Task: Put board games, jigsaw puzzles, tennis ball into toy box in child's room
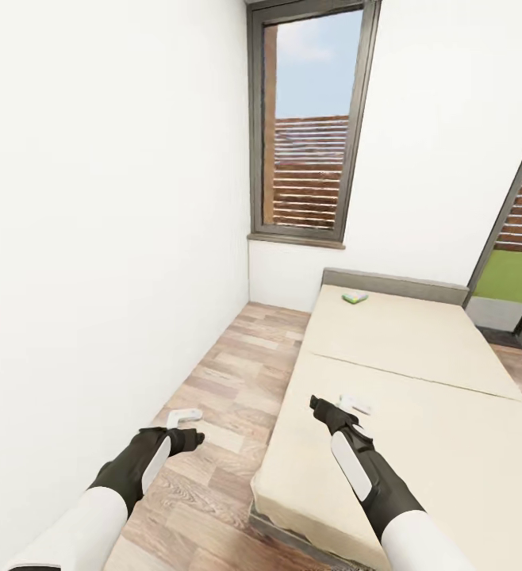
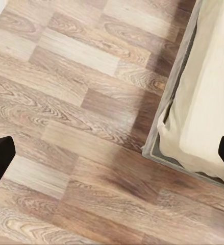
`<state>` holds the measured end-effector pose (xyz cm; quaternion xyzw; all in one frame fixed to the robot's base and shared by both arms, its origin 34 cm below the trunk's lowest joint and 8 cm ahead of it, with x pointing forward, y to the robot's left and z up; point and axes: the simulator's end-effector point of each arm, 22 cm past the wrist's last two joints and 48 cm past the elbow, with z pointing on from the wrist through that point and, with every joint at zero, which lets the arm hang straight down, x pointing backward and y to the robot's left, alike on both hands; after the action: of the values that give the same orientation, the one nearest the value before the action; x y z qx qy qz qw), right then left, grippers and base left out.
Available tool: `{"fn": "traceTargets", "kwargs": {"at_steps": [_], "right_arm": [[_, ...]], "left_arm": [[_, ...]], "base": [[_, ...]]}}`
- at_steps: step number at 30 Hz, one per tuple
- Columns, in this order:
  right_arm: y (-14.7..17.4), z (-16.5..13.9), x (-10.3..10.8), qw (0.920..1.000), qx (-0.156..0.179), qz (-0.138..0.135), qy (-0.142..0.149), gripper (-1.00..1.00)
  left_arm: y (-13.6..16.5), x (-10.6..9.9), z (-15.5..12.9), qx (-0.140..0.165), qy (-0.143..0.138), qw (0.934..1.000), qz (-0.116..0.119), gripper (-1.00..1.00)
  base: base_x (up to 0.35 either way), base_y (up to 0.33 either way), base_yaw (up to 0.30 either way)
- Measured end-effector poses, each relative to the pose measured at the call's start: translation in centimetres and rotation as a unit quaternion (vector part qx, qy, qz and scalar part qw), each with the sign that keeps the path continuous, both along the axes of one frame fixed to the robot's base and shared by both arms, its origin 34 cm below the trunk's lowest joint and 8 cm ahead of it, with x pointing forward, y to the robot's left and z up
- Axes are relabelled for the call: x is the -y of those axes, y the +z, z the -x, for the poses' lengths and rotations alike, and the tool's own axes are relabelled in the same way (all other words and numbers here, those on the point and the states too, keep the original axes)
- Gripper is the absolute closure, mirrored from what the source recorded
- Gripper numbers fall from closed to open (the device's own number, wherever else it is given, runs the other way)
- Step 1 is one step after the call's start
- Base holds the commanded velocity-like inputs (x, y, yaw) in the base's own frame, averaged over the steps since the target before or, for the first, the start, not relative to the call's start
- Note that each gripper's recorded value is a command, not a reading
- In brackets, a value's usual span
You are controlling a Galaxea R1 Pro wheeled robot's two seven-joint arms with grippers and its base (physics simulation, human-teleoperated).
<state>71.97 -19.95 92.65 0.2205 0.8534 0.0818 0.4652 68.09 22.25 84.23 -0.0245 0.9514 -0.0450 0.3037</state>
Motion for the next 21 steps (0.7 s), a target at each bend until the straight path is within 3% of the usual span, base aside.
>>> {"fn": "traceTargets", "kwargs": {"at_steps": [21], "right_arm": [[-0.19,0.04,0.79,0.9999,-0.002,-0.006,-0.012,-1.00]], "left_arm": [[0.00,0.12,0.00,0.000,-0.002,1.0000,-0.001,-1.00]], "base": [[0.001,0.000,-0.281]]}}
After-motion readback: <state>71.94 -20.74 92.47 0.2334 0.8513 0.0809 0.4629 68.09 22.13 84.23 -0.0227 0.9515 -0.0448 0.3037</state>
